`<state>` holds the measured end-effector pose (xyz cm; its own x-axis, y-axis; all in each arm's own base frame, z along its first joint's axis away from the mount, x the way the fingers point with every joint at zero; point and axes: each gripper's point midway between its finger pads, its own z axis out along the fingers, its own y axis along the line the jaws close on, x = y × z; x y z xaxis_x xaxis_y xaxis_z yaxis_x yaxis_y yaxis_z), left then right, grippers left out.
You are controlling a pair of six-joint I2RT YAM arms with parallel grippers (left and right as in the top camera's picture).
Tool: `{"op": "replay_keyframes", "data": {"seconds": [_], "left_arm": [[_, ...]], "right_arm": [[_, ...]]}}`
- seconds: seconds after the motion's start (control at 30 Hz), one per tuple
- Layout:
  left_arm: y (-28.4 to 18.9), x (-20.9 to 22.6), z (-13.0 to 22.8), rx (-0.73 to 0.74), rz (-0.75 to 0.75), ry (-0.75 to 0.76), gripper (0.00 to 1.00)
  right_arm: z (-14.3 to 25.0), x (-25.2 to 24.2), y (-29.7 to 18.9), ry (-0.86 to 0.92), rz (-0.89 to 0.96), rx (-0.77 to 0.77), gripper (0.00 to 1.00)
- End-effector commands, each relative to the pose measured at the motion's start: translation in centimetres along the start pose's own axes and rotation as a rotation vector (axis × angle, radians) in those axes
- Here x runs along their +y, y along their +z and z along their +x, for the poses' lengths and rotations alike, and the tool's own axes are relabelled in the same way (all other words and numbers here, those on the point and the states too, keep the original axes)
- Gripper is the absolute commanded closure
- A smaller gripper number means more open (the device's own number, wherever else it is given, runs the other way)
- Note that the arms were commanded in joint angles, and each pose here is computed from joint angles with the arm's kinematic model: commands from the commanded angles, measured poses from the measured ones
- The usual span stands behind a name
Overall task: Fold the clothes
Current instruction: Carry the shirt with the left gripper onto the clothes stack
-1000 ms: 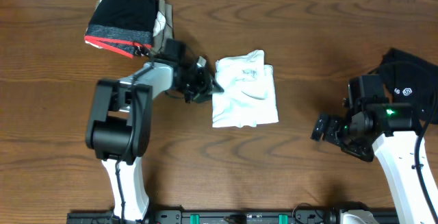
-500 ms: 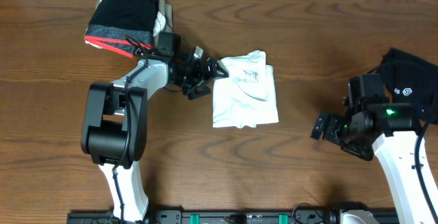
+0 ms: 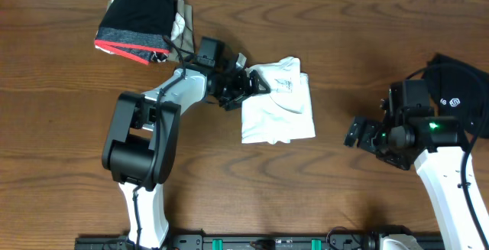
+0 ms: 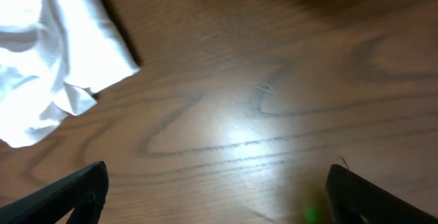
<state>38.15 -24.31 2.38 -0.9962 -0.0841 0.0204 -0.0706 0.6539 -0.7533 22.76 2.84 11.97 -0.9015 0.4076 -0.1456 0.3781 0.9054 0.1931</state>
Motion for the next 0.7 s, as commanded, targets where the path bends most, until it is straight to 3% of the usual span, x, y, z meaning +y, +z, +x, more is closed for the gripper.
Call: {"op": "replay_keyframes", "data": {"seconds": [0.0,0.1,0.17,0.2,0.3,0.5,0.67], "left_arm": [[2.4,5.8,1.9,0.042,-0.158,-0.077,0.24],[2.4,5.8,1.9,0.044,-0.157,-0.062,0.27],[2.4,5.7,2.0,0.046,-0.157,-0.044,0.41],[2.5,5.7,2.0,0.046,-0.157,-0.043,0.51],[2.5,5.7,1.9,0.044,-0.155,-0.041,0.94],[2.4,6.3,1.2,0.010,-0.203,-0.009,0.94],[1.8,4.4,-0.4,-0.044,-0.169,0.072,0.94]], "right_arm": [[0.8,0.4,0.7,0.017,-0.044,0.031,0.01],[1.2,0.3,1.4,0.016,-0.043,0.045,0.01],[1.6,0.1,1.8,0.018,-0.036,0.060,0.01],[1.8,0.0,1.9,0.018,-0.033,0.065,0.01],[2.1,-0.2,2.2,0.020,-0.028,0.076,0.01],[2.1,-0.2,2.2,0.019,-0.027,0.077,0.01],[2.1,-0.3,2.2,0.015,-0.026,0.077,0.01]]}}
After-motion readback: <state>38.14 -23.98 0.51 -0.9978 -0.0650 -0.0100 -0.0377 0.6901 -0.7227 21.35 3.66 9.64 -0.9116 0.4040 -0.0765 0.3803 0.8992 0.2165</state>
